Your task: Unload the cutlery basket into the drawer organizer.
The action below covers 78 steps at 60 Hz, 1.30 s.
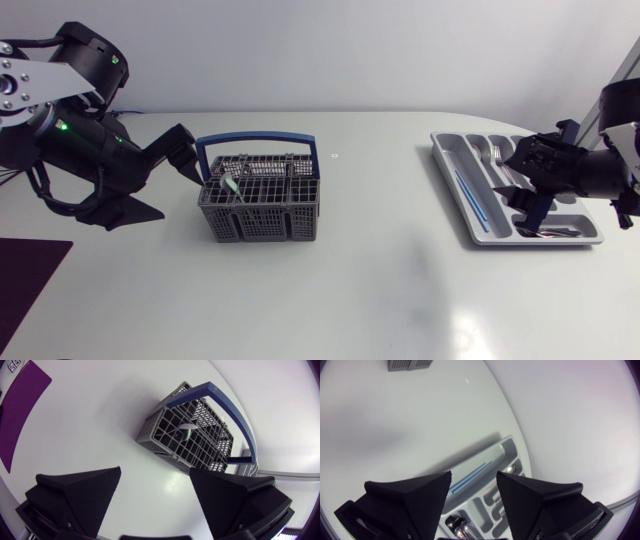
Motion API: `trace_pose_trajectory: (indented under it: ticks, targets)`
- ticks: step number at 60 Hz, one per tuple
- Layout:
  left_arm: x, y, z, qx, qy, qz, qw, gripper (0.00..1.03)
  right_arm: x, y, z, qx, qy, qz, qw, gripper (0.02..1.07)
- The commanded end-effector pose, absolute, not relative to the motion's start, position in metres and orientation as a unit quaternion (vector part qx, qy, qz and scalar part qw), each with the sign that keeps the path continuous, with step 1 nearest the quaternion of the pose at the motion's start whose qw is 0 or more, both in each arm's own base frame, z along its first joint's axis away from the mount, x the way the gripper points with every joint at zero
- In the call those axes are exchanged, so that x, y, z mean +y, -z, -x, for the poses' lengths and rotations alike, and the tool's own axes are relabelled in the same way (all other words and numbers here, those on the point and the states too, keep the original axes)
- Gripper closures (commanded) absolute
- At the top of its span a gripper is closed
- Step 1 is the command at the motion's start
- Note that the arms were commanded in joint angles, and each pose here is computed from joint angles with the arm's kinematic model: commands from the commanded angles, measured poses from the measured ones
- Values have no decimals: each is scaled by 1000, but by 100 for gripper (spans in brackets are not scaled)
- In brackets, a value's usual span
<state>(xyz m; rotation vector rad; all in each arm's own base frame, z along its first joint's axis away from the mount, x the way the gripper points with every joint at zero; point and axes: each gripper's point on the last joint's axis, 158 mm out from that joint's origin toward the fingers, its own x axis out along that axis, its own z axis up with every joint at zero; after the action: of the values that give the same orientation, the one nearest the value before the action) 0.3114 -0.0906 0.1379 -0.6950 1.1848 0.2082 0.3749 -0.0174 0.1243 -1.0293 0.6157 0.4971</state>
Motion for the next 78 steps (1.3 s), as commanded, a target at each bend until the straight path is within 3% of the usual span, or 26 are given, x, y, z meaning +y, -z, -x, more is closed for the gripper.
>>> trace_pose_trajectory:
  ticks: [1,23,78]
  targets:
    - [-84,-132,-305,549,-98,307,771,7,16,-136,-369,283,-241,443,816,39]
    - [-72,-128,-306,545,-97,298,778,7,152,-165,-344,274,-313,362,834,39]
    - [-60,-128,-318,528,-58,243,812,7,297,-181,-330,387,-370,174,826,39]
